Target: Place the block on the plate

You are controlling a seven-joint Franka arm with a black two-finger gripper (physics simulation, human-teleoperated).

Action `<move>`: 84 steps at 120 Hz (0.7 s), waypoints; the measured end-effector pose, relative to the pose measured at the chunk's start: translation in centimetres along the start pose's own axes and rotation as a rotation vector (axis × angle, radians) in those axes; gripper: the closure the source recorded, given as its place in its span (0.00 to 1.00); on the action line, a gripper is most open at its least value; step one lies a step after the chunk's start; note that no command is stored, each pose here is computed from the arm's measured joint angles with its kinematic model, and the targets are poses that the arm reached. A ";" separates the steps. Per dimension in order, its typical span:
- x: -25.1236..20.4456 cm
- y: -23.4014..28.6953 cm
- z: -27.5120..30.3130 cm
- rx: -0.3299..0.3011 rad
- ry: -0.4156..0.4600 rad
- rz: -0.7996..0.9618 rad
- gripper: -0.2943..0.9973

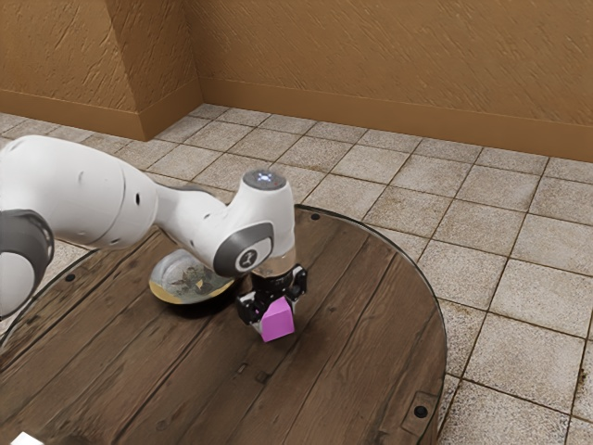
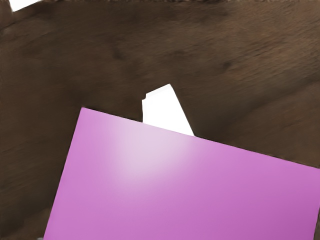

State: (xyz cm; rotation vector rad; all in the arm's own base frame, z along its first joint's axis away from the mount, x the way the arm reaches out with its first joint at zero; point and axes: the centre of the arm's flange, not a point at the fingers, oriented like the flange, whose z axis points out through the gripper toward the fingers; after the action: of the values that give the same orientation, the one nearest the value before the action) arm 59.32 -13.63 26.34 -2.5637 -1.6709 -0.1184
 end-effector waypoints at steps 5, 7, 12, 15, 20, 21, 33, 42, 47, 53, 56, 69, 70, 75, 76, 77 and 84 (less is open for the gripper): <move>0.1 0.0 0.1 -0.001 0.001 -0.004 0.36; 0.1 0.0 0.2 -0.001 0.001 -0.005 0.36; 0.2 0.1 0.2 -0.003 0.001 -0.007 0.36; 0.2 0.1 0.2 -0.005 0.002 -0.009 0.37; 0.2 0.1 0.1 -0.008 0.001 -0.009 0.37; 0.2 0.1 0.1 -0.008 0.001 -0.009 0.37; 0.1 0.2 -0.2 -0.014 0.001 -0.010 0.39; 0.0 0.2 -0.3 -0.016 0.000 -0.011 0.40; 0.0 0.2 -0.5 -0.018 0.000 -0.011 0.41; 0.0 0.2 -0.7 -0.021 -0.001 -0.011 0.41; -0.1 0.3 -0.9 -0.023 -0.001 -0.011 0.41; 0.1 0.3 -1.7 -0.032 -0.002 -0.011 0.44; 0.1 0.2 -1.8 -0.033 -0.002 -0.012 0.44; 0.3 0.2 -2.2 -0.037 -0.003 -0.015 0.45; 0.3 0.2 -2.3 -0.038 -0.003 -0.015 0.45; 0.4 0.2 -2.3 -0.038 -0.003 -0.016 0.45; 0.8 0.1 -3.3 -0.047 -0.004 -0.022 0.47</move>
State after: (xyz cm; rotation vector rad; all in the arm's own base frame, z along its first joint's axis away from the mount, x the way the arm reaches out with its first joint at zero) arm 59.65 -13.27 29.66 -2.5815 -1.7190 -0.1558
